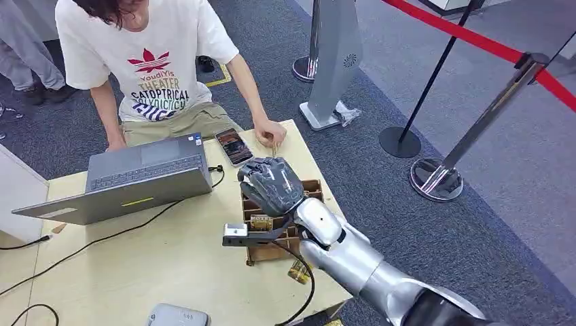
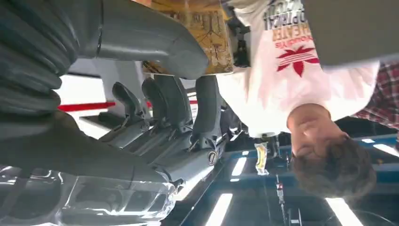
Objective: Pass the card to the sensor for recognition and then transmit it.
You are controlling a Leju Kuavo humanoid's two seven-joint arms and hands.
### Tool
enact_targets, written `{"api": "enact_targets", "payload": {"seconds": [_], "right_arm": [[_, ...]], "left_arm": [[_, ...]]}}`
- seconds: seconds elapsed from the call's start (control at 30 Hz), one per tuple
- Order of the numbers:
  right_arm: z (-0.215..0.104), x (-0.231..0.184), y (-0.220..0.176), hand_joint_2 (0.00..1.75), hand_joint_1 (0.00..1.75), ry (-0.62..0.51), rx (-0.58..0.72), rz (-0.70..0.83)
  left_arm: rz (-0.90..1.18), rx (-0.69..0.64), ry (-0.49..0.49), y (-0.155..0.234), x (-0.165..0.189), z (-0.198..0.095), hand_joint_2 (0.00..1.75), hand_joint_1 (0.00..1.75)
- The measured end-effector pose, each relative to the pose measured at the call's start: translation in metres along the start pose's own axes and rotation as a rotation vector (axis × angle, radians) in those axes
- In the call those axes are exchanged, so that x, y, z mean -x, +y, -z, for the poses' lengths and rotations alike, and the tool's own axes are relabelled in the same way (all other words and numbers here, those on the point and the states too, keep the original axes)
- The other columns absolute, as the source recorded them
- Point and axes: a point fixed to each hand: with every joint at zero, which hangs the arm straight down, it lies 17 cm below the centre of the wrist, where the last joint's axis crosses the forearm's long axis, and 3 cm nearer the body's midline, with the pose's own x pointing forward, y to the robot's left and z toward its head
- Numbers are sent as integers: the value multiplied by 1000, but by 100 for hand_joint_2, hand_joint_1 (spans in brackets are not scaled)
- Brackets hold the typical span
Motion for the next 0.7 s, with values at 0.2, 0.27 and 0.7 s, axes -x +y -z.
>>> {"api": "enact_targets", "payload": {"seconds": [0.2,0.27,0.7], "right_arm": [[23,-8,-28,175,154,-31,30,92],[30,-12,-40,175,154,-45,47,129],[71,-30,-110,175,161,-119,188,188]], "left_arm": [[13,2,-6,0,-2,0,175,0],[20,7,-10,-1,-4,0,175,0],[57,12,-35,-3,-27,-2,175,0]]}}
